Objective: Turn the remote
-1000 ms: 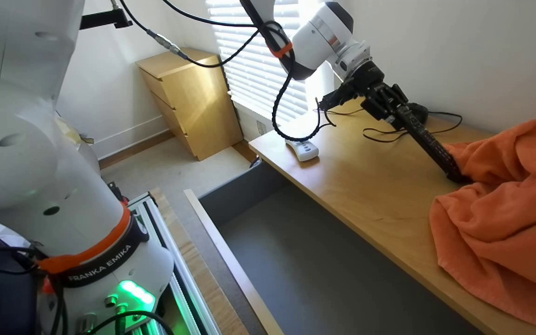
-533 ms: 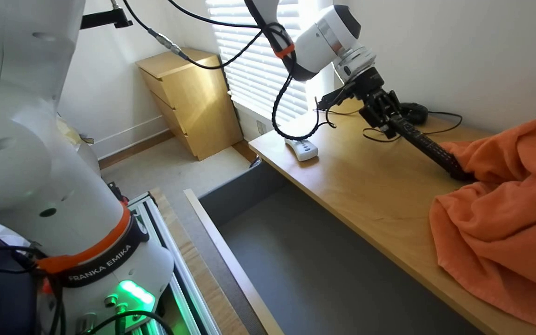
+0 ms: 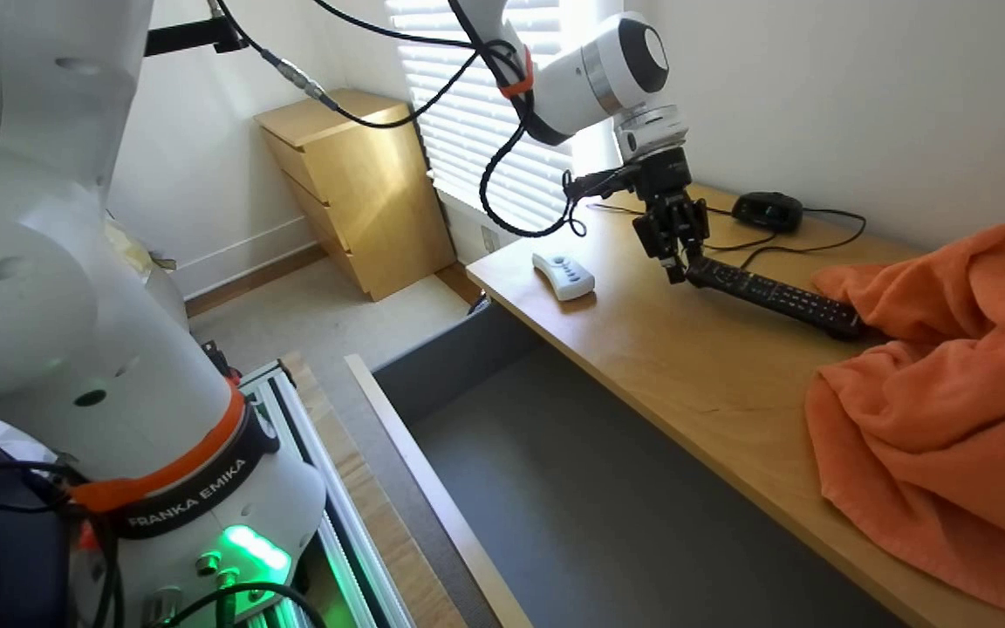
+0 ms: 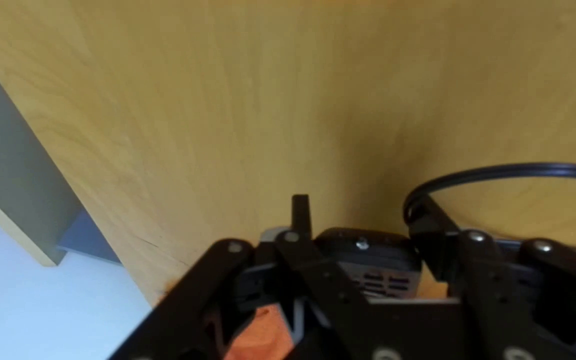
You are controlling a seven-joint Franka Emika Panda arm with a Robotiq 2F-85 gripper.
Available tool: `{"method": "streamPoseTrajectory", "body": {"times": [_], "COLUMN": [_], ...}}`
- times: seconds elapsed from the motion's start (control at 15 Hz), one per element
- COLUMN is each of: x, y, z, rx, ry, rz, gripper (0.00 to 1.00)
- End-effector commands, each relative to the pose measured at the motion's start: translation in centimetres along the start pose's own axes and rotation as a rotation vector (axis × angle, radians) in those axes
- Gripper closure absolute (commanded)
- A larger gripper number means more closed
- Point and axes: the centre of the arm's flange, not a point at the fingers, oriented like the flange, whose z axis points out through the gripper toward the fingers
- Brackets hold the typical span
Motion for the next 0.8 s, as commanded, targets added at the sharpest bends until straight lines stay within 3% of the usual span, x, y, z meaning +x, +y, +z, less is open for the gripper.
{"method": "streamPoseTrajectory", "body": {"times": [0.0, 0.27, 0.33, 0.4, 0.6, 0.73], "x": [-0.6, -0.6, -0.4, 0.2, 2.2, 3.6], "y": [2.4, 3.4, 3.6, 4.3, 5.8, 6.4], "z": [-0.4, -0.8, -1.0, -1.6, -3.4, -4.6], "rx": [-0.049, -0.059, -0.060, -0.055, -0.026, -0.002], "ry": [-0.066, -0.104, -0.096, -0.089, -0.087, -0.077], "rz": [0.011, 0.033, 0.045, 0.013, -0.023, -0.059], "gripper": [0.70, 0.70, 0.20, 0.19, 0.00, 0.00]}}
